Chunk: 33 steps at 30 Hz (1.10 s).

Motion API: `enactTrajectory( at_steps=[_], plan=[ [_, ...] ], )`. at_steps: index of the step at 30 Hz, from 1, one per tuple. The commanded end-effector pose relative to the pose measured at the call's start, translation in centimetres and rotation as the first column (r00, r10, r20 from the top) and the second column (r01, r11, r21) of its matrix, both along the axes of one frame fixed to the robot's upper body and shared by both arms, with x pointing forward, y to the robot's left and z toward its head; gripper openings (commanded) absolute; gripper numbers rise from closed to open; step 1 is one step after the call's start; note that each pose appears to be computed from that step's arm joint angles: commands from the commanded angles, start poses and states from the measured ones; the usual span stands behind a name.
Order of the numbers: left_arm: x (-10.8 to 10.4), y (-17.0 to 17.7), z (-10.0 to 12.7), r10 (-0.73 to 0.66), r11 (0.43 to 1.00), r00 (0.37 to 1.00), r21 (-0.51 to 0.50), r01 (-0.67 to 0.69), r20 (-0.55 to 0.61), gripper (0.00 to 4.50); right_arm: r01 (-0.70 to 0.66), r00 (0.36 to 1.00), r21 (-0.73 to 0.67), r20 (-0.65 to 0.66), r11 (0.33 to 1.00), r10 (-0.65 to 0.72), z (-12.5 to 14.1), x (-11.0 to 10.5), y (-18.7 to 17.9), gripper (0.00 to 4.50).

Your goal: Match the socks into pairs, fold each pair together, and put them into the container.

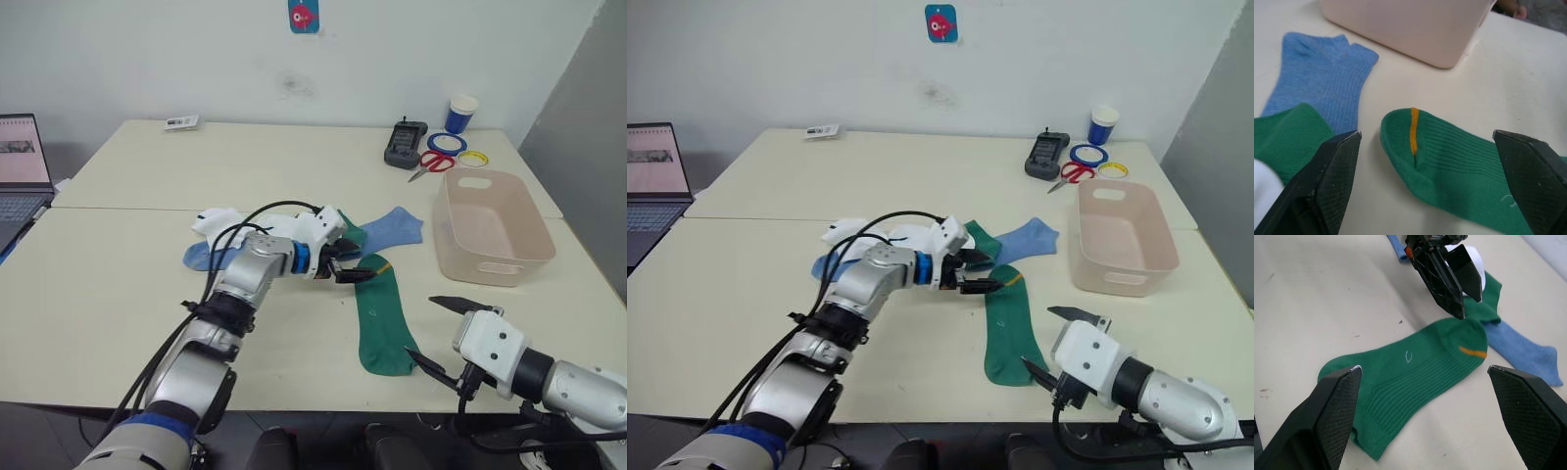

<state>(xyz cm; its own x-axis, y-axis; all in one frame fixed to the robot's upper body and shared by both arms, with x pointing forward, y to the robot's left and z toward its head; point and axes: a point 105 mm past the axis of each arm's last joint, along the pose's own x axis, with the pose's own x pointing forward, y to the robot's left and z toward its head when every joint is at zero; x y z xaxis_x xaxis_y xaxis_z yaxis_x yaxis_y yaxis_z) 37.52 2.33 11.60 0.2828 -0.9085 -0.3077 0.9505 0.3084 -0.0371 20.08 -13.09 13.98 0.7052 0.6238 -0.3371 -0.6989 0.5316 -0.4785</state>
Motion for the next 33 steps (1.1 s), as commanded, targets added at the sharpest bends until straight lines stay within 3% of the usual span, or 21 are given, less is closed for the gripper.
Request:
enactTrajectory(
  at_steps=[1, 4, 15, 24, 29, 33],
  plan=[
    [0.5, -1.9, 0.1, -0.028, 0.999, 0.999, 0.028, 0.028, 0.023, 4.32, 0.014, 0.997, 0.037, 0.076, 0.999, -0.016, 1.0, -0.6, 0.7, 4.48],
    [0.8, -2.7, -0.3, -0.035, 0.999, 0.999, 0.043, 0.034, 0.032, 3.60, 0.036, 0.996, 0.053, 0.077, 0.998, -0.040, 0.6, -0.9, 0.8, 4.50],
    [1.7, -2.1, -1.0, -0.048, 0.993, 0.996, 0.112, 0.040, 0.078, 0.04, 0.084, 0.993, 0.097, 0.069, 0.992, -0.091, -0.2, -1.4, 1.0, 4.50],
    [2.6, -1.0, 2.0, -0.012, 1.000, 0.988, 0.020, 0.009, 0.156, 0.01, 0.091, 0.992, 0.125, 0.072, 0.988, -0.101, 0.3, -1.1, 1.1, 4.50],
    [2.7, 0.0, 2.7, -0.024, 0.999, 0.982, 0.033, 0.018, 0.189, 0.01, 0.088, 0.992, 0.137, 0.074, 0.987, -0.099, 0.5, -0.8, 1.3, 4.50],
    [2.5, 0.1, 2.5, -0.058, 0.996, 0.977, 0.085, 0.041, 0.206, 0.85, 0.082, 0.992, 0.146, 0.079, 0.986, -0.094, 0.7, -0.7, 1.5, 4.50]
  ],
)
